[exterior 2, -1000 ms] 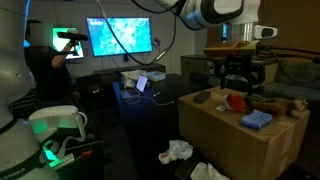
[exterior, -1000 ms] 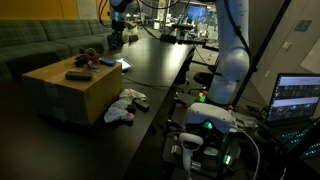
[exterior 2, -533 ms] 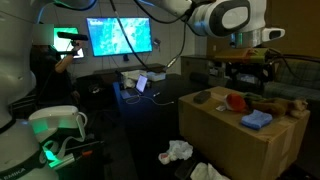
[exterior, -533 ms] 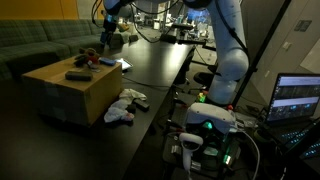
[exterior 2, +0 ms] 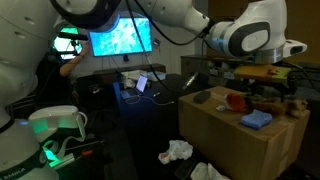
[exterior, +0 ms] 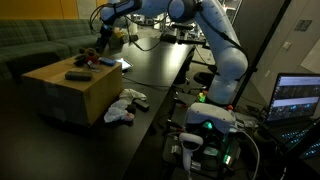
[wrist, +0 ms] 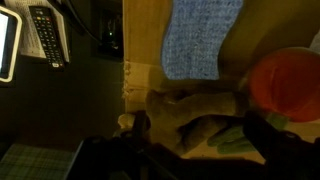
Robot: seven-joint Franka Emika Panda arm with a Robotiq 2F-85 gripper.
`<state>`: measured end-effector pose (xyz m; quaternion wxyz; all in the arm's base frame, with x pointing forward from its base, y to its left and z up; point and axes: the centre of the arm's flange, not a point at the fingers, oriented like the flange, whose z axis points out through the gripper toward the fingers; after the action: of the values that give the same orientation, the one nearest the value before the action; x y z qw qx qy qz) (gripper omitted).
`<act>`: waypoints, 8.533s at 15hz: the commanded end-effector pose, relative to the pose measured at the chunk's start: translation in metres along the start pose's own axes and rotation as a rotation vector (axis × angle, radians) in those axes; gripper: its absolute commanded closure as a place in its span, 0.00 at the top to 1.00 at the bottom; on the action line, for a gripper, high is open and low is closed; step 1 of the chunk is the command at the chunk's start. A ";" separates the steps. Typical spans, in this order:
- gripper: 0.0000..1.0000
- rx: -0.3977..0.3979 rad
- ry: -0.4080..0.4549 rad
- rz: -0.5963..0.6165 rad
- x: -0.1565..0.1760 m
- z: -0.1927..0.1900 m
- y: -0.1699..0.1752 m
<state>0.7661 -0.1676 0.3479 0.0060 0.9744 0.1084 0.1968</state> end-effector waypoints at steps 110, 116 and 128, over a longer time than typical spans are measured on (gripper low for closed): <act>0.79 -0.372 -0.272 0.322 -0.365 0.098 -0.024; 1.00 -0.338 -0.172 0.271 -0.331 0.080 -0.032; 1.00 -0.092 -0.093 0.151 -0.291 0.129 -0.059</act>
<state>0.5286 -0.1473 0.1254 0.0581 0.9875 0.0053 0.1465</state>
